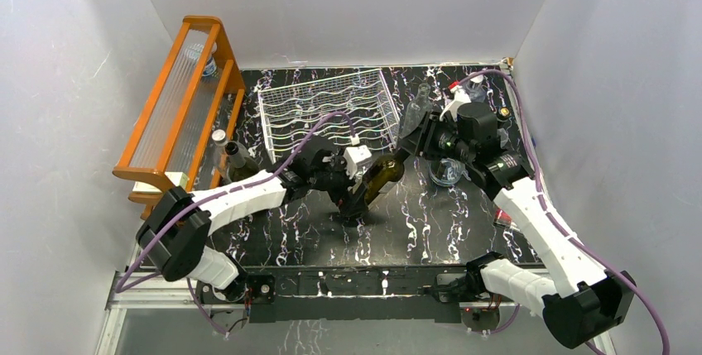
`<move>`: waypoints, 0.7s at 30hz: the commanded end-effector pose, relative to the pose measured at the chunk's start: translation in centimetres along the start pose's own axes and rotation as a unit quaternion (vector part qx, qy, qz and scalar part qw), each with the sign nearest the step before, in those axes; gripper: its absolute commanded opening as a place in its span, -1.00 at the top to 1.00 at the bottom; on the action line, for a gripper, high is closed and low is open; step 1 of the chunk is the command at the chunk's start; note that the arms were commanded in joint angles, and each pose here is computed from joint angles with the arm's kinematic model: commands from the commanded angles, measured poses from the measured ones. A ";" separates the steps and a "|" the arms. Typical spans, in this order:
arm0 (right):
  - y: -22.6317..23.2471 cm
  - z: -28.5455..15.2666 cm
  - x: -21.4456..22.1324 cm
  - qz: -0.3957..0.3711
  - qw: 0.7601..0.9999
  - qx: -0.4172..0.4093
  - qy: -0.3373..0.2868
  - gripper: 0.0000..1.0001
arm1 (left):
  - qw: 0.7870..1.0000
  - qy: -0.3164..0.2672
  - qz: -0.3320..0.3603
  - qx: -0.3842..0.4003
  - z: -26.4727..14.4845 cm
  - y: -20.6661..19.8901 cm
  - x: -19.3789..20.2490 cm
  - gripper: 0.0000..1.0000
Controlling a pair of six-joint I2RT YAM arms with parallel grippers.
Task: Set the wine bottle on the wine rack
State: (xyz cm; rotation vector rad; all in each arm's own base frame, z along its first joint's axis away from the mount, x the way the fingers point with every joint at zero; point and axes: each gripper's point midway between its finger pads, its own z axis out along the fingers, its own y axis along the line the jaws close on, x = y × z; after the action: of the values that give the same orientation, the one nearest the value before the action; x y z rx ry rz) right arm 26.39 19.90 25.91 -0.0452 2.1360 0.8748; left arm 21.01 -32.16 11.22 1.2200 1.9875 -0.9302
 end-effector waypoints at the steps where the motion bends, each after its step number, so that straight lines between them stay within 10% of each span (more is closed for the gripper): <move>1: 4.2 -1.6 -3.3 0.026 0.995 -0.079 -0.063 1.00 | 0.996 -0.052 0.047 -0.058 1.0 2.3 -2.0 -0.82; 21: 6.9 -4.7 -3.9 0.034 0.987 -0.134 -0.081 1.00 | 0.981 -0.160 0.102 0.039 -0.2 -2.1 -4.0 -0.93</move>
State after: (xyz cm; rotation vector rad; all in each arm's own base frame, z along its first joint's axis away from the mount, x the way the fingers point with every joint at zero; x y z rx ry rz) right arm 24.52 19.97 27.69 0.0191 2.0905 0.9840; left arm 21.25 -33.97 11.37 1.1506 1.7558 -1.0101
